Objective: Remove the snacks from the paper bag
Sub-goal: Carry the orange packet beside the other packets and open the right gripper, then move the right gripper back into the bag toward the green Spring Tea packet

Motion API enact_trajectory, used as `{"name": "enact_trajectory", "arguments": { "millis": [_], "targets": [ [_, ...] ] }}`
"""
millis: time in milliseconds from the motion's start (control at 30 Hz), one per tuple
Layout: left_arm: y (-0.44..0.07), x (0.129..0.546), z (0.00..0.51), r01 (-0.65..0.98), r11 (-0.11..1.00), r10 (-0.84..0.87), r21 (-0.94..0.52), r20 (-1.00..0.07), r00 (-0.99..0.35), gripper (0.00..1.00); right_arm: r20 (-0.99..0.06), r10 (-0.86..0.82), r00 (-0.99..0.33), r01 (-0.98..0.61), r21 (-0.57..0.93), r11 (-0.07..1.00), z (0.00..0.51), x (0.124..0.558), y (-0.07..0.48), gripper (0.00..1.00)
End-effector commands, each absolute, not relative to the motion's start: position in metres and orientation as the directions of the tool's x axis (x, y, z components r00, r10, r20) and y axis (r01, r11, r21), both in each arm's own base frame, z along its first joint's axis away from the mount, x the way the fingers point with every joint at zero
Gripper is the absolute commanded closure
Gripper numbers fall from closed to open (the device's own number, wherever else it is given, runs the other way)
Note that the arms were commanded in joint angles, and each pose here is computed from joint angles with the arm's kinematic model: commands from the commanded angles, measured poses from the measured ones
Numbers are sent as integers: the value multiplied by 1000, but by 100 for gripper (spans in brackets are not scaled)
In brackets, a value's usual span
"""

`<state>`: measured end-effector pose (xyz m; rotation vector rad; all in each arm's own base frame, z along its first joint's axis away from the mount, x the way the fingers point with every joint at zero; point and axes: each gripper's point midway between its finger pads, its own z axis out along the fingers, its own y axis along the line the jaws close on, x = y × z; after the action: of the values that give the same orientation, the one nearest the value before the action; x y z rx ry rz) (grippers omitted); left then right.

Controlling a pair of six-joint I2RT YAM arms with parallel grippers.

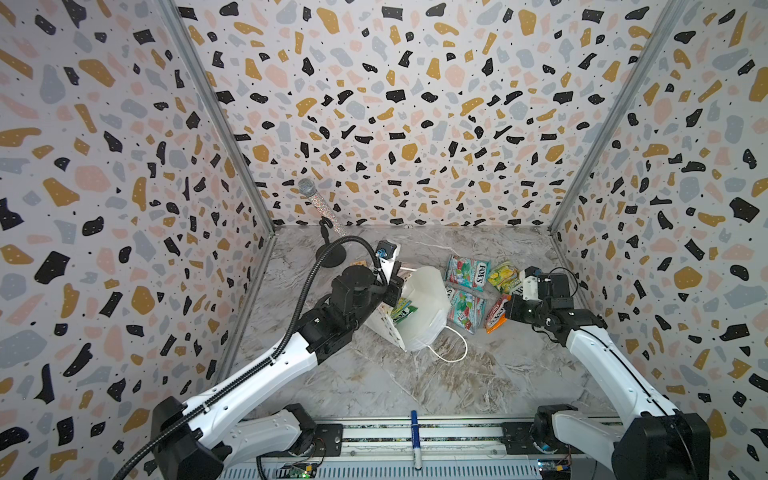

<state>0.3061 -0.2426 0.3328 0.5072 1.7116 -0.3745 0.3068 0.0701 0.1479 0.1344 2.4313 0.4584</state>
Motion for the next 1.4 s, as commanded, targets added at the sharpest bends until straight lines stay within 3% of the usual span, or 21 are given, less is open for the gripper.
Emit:
{"name": "enact_trajectory", "arguments": {
  "millis": [0,233,433,900,1100,1367],
  "targets": [
    [-241,307,346,519,855,88,9,-988,-128,100,-586,202,-785,16,308,951,142,303,60,89],
    [-242,307,345,521,853,90,9,-988,-129,100,-598,210,-774,90,225,970,138,304,40,62],
    [-242,307,345,520,854,88,8,-988,-129,100,-610,213,-763,149,156,977,139,304,24,45],
    [-243,307,344,522,853,90,9,-987,-131,100,-756,281,-592,268,145,952,188,296,-3,33],
    [-243,306,346,525,851,88,8,-988,-128,100,-746,250,-618,43,285,957,195,304,42,33],
    [-243,305,347,532,847,83,5,-989,-122,100,-778,145,-611,-363,438,823,227,292,135,35]
  ]
}}
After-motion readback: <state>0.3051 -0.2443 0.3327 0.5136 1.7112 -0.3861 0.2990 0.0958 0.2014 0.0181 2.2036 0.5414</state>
